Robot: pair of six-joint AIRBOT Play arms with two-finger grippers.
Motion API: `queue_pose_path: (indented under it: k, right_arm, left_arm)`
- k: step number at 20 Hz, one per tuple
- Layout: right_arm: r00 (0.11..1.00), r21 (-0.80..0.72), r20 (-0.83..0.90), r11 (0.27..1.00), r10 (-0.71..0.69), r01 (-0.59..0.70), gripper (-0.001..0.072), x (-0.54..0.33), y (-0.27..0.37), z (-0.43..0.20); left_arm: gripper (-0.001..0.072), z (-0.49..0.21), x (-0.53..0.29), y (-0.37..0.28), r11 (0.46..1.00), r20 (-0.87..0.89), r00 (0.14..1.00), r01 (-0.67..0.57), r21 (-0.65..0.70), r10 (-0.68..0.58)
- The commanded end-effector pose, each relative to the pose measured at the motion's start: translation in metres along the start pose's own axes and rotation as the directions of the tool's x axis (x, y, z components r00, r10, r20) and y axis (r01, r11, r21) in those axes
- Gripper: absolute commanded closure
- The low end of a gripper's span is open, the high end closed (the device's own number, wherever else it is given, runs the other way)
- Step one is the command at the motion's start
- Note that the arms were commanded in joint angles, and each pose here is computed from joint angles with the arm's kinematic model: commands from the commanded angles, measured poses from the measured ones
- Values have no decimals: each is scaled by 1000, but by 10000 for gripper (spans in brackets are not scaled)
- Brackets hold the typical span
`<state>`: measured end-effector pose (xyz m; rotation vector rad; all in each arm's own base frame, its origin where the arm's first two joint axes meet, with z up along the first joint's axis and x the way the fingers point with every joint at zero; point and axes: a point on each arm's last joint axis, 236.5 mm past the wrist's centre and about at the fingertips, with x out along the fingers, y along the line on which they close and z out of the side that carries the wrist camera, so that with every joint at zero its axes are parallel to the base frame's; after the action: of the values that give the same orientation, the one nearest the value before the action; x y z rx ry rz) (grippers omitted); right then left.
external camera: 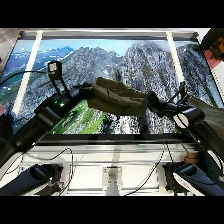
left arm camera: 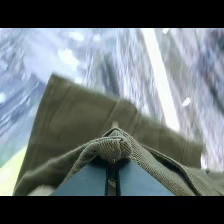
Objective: Fold the clothes and pants, and hang the long-sleeved shirts on hangers.
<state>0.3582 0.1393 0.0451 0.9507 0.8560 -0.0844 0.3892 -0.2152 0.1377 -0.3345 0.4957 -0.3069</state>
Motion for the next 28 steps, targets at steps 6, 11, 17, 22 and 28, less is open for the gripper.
queue_pose_path:
  k: [6, 11, 17, 22, 28]
  right_arm:
    - [997, 76, 77, 997, 4, -10, 679, 67, 2, 41]
    - [983, 51, 150, 992, 105, -114, 663, 109, 19, 59]
    - [888, 5, 322, 937, 329, -349, 120, 122, 68, 113]
    - [850, 20, 412, 929, 329, -369, 121, 103, 75, 171]
    - [894, -26, 432, 992, 120, -121, 675, 49, 22, 220]
  left_arm:
    - [693, -17, 95, 4, 997, 3, 997, 72, -38, -72]
    - [689, -37, 139, 8, 985, 27, 986, 166, -57, -164]
    - [232, 28, 160, 76, 872, 300, 949, 225, -436, -95]
    - [244, 84, 134, 87, 896, 414, 903, 272, -351, -112]
    - [688, 179, 19, 10, 930, 560, 771, 367, -1, -304]
